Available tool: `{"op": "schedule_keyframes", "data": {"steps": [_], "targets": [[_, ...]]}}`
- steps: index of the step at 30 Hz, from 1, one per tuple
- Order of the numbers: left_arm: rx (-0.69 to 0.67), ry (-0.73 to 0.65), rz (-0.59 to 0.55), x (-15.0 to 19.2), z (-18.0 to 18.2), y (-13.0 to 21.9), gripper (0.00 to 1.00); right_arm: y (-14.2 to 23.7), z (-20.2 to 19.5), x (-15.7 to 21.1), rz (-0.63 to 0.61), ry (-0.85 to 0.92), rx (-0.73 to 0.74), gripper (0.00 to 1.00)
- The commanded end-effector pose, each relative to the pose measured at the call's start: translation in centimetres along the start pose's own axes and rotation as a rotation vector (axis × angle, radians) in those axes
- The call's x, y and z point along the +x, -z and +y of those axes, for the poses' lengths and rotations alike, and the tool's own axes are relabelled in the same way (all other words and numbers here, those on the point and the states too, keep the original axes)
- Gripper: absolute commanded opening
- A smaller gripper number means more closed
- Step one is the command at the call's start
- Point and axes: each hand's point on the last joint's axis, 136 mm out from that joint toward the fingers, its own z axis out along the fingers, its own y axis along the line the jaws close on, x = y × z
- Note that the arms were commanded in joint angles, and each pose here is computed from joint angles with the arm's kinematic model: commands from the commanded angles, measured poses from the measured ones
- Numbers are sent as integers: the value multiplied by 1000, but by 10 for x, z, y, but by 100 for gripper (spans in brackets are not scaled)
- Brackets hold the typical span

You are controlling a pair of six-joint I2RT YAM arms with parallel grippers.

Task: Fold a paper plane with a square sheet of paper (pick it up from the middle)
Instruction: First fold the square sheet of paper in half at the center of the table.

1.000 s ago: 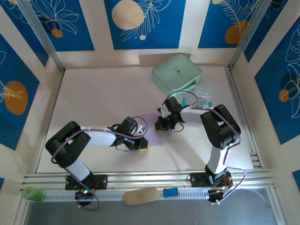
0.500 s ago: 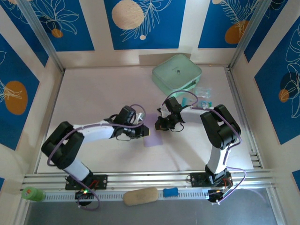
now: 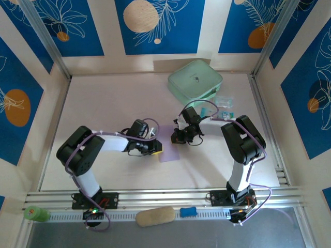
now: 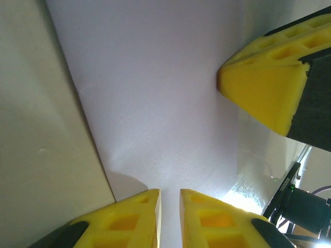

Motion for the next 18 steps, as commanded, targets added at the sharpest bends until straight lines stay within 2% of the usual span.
{"op": "schedule_keyframes", "data": {"steps": [1, 4, 7, 13, 18], "targets": [[-44, 21, 11, 4, 5, 7, 18, -8, -59, 41, 107, -99, 215, 2], [-7, -3, -12, -15, -17, 11, 19, -8, -59, 41, 106, -99, 215, 2], [14, 4, -28, -32, -22, 9, 19, -8, -59, 41, 104, -97, 215, 2], [-33, 58, -45, -49, 0, -1, 19, -6, -54, 40, 96, -89, 196, 3], [-74, 63, -26, -48, 15, -9, 19, 8, -15, 23, 21, -63, 16, 8]]}}
